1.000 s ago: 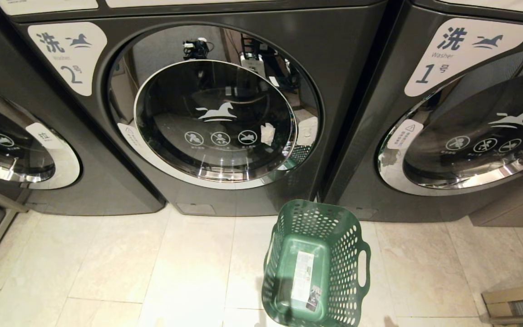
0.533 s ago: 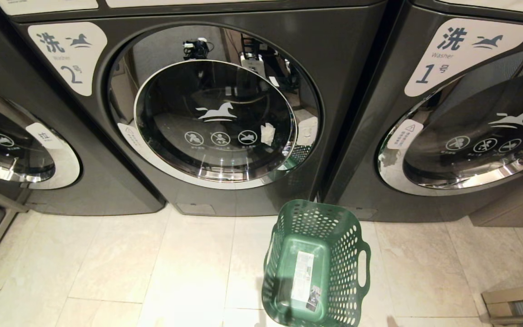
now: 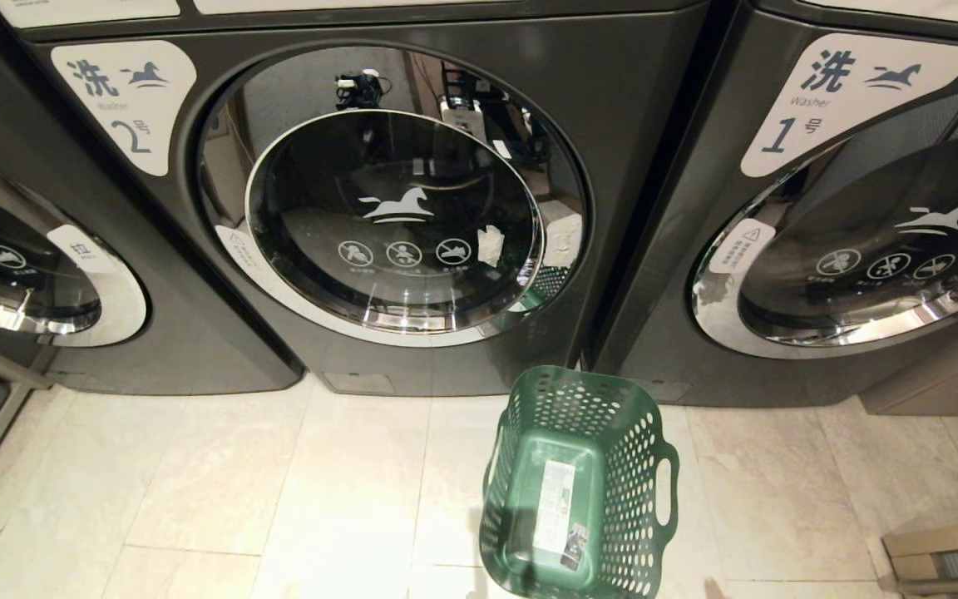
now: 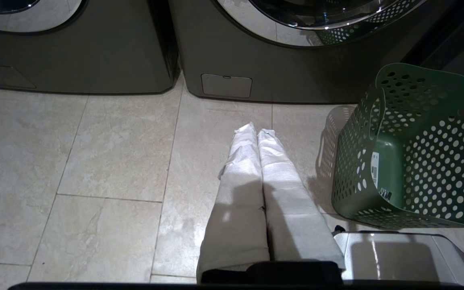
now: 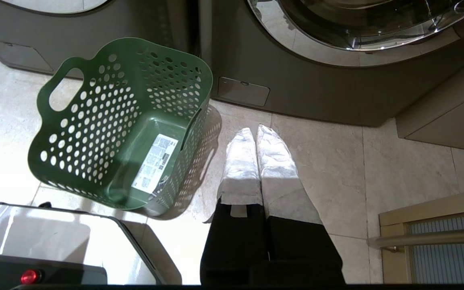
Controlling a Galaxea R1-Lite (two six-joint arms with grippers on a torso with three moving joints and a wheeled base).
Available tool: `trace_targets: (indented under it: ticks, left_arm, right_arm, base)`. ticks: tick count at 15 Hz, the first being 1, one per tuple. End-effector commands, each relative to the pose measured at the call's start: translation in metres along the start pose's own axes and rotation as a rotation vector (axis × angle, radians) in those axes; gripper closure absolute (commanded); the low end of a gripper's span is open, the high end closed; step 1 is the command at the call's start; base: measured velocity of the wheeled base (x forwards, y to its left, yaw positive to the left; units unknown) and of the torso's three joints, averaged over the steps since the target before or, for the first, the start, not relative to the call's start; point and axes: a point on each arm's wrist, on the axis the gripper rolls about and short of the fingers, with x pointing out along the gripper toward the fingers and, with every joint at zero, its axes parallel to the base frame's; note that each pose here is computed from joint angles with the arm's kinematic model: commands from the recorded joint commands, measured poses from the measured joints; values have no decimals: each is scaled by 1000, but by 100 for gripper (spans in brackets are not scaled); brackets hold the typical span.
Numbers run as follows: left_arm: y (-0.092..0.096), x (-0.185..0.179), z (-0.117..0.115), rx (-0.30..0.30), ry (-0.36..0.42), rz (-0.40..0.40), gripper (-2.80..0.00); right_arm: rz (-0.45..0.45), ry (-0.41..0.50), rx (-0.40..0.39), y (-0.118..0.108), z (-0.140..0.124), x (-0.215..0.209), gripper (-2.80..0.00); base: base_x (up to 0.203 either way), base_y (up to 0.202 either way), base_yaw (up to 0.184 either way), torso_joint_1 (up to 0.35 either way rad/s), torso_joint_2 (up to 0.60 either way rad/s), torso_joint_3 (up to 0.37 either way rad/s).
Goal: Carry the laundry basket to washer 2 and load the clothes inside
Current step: Press the washing machine switch
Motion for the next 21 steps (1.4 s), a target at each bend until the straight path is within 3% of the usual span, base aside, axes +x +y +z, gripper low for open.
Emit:
trace_targets:
  ticks: [1,11,13,15,17,19,21]
  left_arm:
    - [0,0,0,0,3,0,0]
    - [0,0,0,0,2,0,0]
    - [-1,-1,8,31,-47,-22,0]
    - [-4,-13,50,42,-173,-115,0]
    - [-7,-22,110,38,-228,-197,0]
    - [-10,4,163,-19,-146,-285,0]
    - [-13,56,202,-91,-34,-339,0]
  right_arm:
    - [1,4,-1,0,0,0,0]
    - [13,15,-2,0,0,0,0]
    - [12,14,-1,0,0,0,0]
    - [12,15,1,0,0,0,0]
    - [14,15,-1,0,0,0,0]
    - [13,14,-2,0,0,0,0]
    - [13,14,-2,0,0,0,0]
  base:
    - [0,0,0,0,0,0]
    - [0,0,0,0,0,0]
    - [0,0,0,0,0,0]
    - [0,0,0,0,0,0]
    - [0,0,0,0,0,0]
    - [0,0,0,0,0,0]
    - [0,0,0,0,0,0]
